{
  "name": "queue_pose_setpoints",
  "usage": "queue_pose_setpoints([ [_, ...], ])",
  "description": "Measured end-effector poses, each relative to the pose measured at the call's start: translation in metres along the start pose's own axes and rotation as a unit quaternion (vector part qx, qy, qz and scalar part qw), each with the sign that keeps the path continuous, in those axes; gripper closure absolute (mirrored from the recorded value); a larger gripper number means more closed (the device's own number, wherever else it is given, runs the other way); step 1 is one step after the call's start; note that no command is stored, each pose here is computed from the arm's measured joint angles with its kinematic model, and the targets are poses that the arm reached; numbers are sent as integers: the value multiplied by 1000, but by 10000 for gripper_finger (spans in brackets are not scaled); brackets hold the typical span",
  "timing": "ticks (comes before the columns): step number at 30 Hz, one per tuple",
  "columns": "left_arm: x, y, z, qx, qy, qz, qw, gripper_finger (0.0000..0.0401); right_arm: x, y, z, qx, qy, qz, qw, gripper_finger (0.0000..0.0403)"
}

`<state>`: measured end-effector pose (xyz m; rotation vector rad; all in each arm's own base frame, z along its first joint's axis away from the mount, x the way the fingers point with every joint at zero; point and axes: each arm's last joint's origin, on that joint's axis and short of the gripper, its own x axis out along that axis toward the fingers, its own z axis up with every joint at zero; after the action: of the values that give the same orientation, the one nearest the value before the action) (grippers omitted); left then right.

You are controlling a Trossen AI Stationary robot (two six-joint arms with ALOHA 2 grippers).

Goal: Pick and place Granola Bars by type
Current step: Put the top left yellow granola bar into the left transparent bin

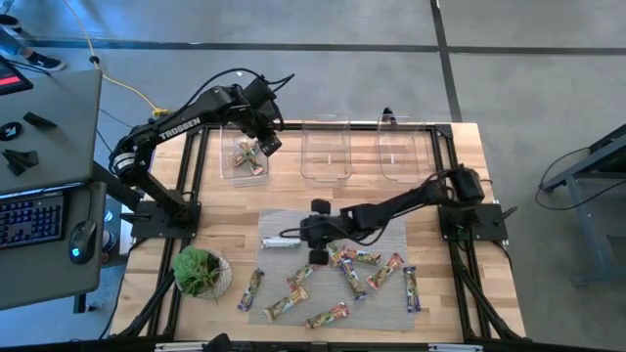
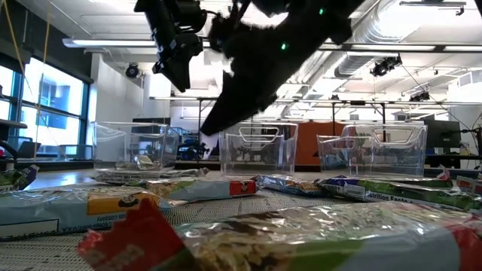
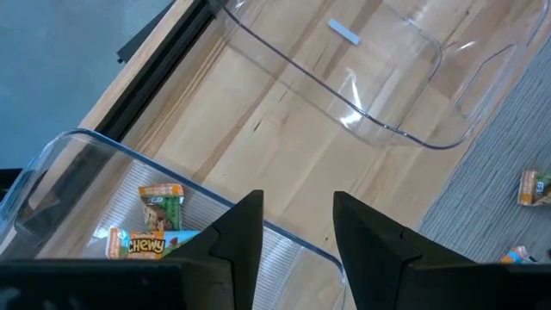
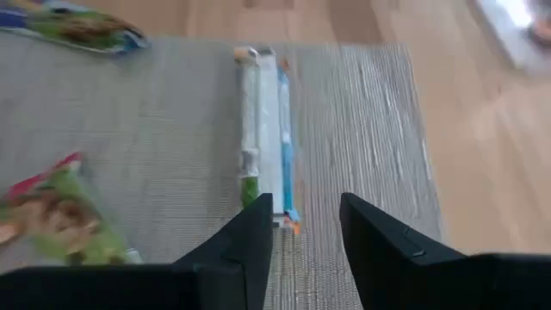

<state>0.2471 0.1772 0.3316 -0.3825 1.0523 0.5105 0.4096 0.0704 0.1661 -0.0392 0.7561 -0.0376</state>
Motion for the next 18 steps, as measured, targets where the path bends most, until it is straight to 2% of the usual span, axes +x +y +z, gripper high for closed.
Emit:
queue_pose_setpoints([
  [4,0,0,0,4,0,0,1000,266,-1,8,-6,-84,19,36,996,281],
  [7,0,0,0,5,-1,0,1000,266,3,11,-17,-157,32,34,987,281],
  [9,0,0,0,4,-1,0,1000,266,7,12,-20,-182,27,27,983,281],
  [15,0,0,0,2,-1,0,1000,266,19,9,-20,-192,-8,-11,981,281],
  [18,0,0,1,2,-3,0,1000,266,23,5,-22,-189,-4,-9,982,281],
])
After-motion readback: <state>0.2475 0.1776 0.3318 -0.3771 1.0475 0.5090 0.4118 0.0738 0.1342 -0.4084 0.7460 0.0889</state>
